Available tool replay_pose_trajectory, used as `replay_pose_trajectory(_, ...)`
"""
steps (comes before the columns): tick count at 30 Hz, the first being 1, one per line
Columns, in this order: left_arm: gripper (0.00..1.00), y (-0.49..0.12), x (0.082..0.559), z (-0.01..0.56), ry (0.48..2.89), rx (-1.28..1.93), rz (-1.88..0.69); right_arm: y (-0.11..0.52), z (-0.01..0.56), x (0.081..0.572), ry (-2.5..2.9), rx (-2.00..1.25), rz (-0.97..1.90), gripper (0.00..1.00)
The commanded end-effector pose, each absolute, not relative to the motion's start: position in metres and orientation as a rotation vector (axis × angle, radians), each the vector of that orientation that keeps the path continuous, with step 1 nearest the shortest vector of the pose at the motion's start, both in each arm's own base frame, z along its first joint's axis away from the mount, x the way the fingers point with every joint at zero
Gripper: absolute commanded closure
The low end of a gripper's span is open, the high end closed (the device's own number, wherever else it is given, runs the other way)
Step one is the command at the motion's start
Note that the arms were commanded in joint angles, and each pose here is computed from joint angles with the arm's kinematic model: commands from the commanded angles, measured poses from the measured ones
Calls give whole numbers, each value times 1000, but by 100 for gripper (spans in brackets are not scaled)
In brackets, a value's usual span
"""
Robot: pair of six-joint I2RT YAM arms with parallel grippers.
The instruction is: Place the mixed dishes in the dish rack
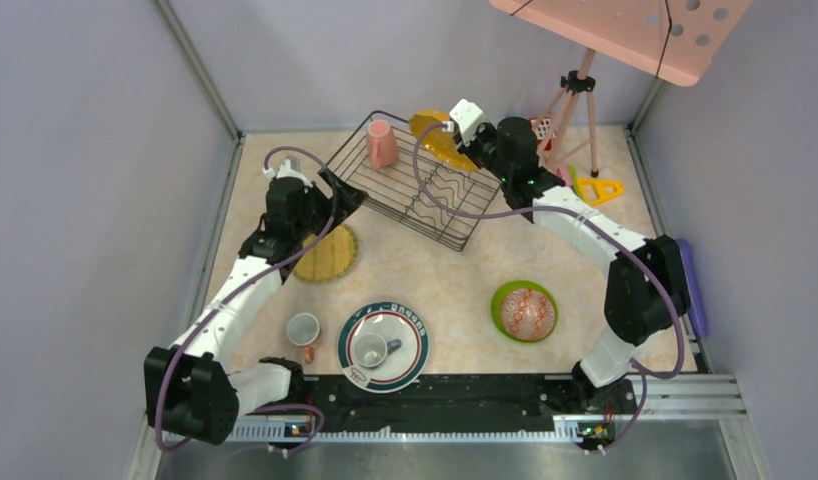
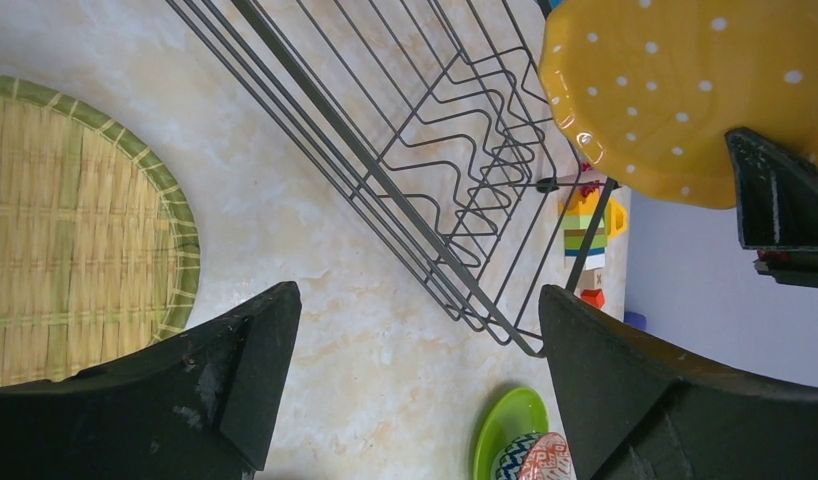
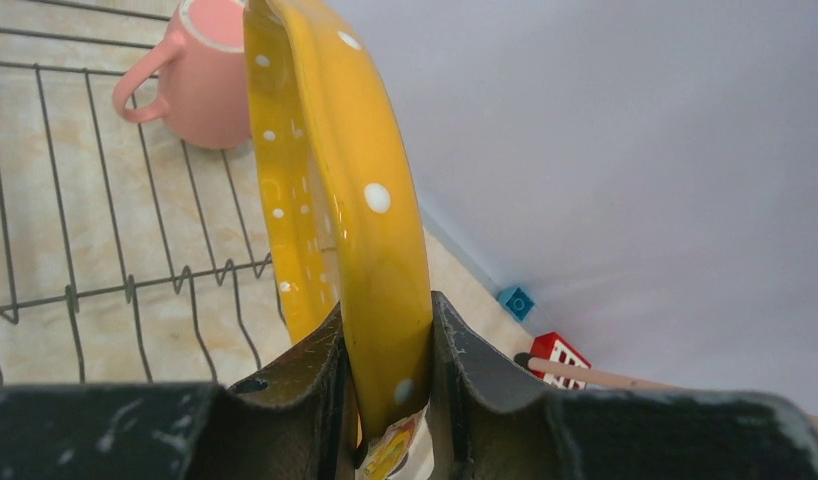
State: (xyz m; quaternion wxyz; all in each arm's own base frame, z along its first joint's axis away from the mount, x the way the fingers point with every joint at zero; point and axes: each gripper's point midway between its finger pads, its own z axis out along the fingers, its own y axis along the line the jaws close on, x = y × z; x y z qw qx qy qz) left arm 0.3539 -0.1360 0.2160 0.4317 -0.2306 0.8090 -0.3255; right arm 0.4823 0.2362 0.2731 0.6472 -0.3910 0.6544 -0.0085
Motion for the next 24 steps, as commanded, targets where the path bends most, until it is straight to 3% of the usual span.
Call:
replay_pose_trajectory(1,7,-131,358,249,1926,-556,-816,230,408,488,1153,-721,-52,100)
replay_pose_trajectory(24,7,-122,359,250,1926,-600,-769,228,349,513,1228,-809,-90,100)
